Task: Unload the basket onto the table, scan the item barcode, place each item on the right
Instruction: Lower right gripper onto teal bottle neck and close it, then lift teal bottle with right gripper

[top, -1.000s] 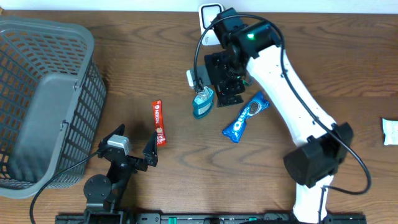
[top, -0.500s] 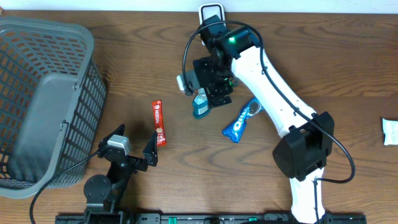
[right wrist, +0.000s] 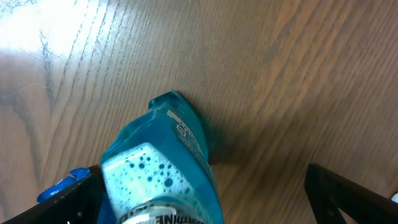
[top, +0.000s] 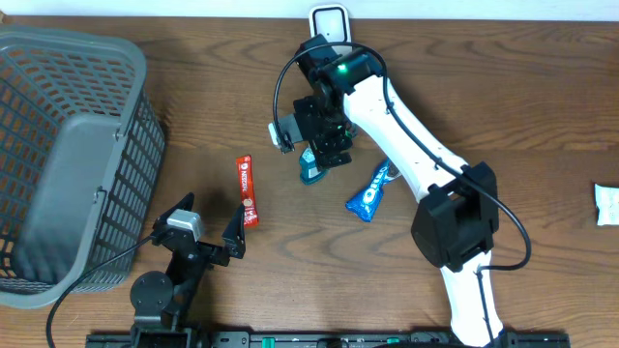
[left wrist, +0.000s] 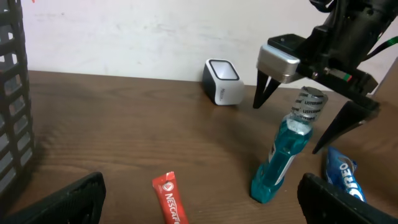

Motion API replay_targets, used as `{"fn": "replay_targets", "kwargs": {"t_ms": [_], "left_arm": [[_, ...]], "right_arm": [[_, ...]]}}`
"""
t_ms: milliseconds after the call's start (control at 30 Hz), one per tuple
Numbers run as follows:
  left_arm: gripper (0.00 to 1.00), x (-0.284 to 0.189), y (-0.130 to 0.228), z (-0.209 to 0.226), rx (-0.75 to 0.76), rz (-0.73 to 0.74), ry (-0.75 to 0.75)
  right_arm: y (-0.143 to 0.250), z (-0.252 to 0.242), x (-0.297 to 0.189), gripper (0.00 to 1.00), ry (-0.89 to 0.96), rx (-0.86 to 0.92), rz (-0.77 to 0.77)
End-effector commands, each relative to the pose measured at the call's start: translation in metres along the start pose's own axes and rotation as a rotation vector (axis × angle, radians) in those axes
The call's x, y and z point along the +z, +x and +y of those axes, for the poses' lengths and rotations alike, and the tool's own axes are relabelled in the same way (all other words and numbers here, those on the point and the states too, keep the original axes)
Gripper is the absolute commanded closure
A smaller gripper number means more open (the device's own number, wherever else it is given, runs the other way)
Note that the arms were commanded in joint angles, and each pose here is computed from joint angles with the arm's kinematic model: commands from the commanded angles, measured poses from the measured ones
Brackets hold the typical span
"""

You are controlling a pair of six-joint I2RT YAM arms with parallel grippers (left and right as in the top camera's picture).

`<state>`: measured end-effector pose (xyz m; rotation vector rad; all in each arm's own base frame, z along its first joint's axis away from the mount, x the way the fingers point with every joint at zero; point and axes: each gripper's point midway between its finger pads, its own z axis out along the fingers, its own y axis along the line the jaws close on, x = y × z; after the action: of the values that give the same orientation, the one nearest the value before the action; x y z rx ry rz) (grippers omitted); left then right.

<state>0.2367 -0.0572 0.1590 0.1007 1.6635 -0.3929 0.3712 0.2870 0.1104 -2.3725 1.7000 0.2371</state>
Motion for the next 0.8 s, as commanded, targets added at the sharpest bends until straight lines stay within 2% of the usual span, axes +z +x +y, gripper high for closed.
{"fn": "replay_targets", "kwargs": {"t_ms": [0,167,233,333,433,767], "left_arm": [[0.02,0.001,0.015,0.003,-0.021,0.042,-0.008],[0.02,0.001,0.015,0.003,-0.021,0.042,-0.008],[0.02,0.001,0.015,0.003,-0.021,0.042,-0.008],[0.02,0.001,0.015,0.003,-0.021,0.042,-0.008],[0.02,0.001,0.015,0.003,-0.021,0.042,-0.008],[0.02,0.001,0.015,0.003,-0.021,0.042,-0.008]], "right_arm": [[-0.004,-0.002,0.0,0.05,0.007,0.024,0.0],[-0.001,-0.003,0.0,0.31,0.012,0.045,0.016],[-0.001,-0.002,0.0,0.37,0.011,0.05,0.016],[-0.001,-0.002,0.0,0.4,0.008,0.056,0.016],[-0.003,-0.001,0.001,0.35,0.002,0.064,0.0],[-0.005,0.009,0.011,0.37,-0.044,0.072,-0.021]]}}
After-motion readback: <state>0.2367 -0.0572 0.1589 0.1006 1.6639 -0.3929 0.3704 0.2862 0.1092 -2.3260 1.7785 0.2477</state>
